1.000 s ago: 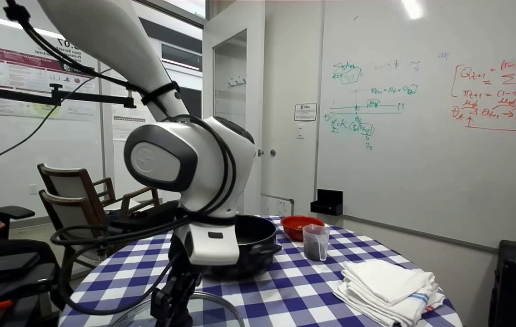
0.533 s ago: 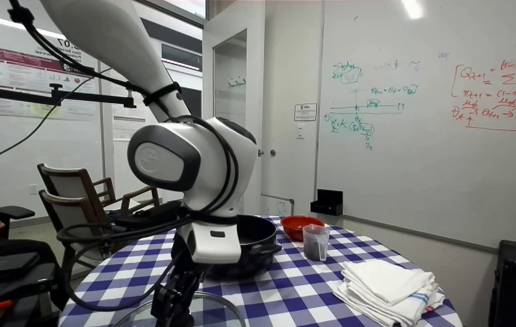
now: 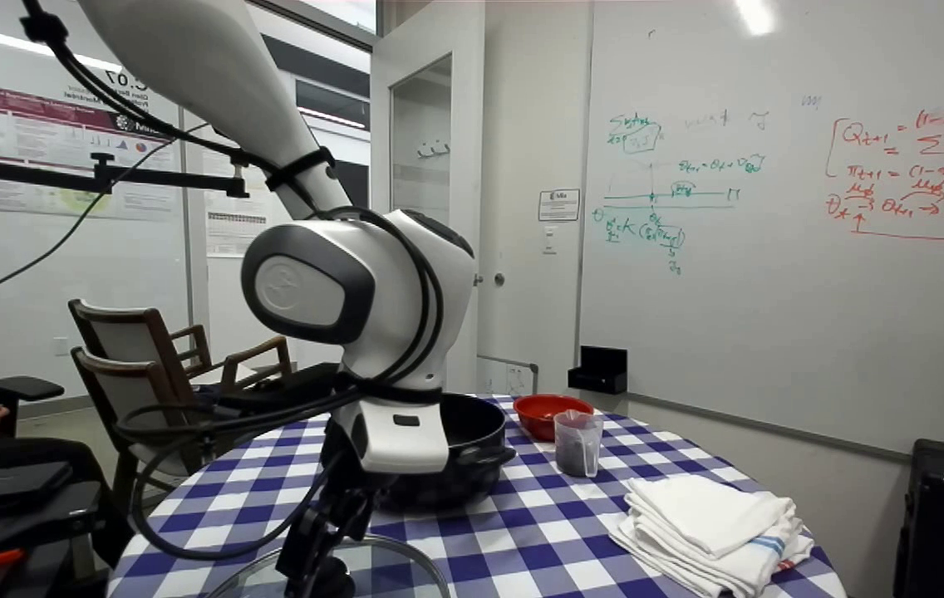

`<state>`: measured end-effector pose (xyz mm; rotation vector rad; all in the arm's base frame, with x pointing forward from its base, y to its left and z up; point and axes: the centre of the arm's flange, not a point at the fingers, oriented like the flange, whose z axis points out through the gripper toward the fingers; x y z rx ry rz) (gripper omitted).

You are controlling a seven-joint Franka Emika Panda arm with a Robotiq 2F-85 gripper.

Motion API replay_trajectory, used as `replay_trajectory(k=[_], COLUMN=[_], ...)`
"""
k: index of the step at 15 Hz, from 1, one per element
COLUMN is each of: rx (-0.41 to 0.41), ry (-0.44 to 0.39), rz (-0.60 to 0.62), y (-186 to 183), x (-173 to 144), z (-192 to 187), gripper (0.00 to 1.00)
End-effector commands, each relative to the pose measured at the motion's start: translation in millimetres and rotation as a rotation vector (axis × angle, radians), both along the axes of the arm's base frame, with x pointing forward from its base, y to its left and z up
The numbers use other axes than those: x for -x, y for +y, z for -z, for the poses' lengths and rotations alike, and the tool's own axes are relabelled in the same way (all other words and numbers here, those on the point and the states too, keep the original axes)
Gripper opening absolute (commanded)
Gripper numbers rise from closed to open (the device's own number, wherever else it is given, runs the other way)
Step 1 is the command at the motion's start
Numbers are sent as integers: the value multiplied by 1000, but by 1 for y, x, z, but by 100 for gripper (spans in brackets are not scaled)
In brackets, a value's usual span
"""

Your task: Uncover the pot

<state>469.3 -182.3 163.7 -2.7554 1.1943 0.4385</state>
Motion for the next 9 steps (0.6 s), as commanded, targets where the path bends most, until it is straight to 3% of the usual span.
replay_trajectory(k=[1,9], rx=[-5,-15], ry=[24,62], rz=[-1,-25], y=[4,4], x=[-4,0], z=[0,3], gripper=[100,100])
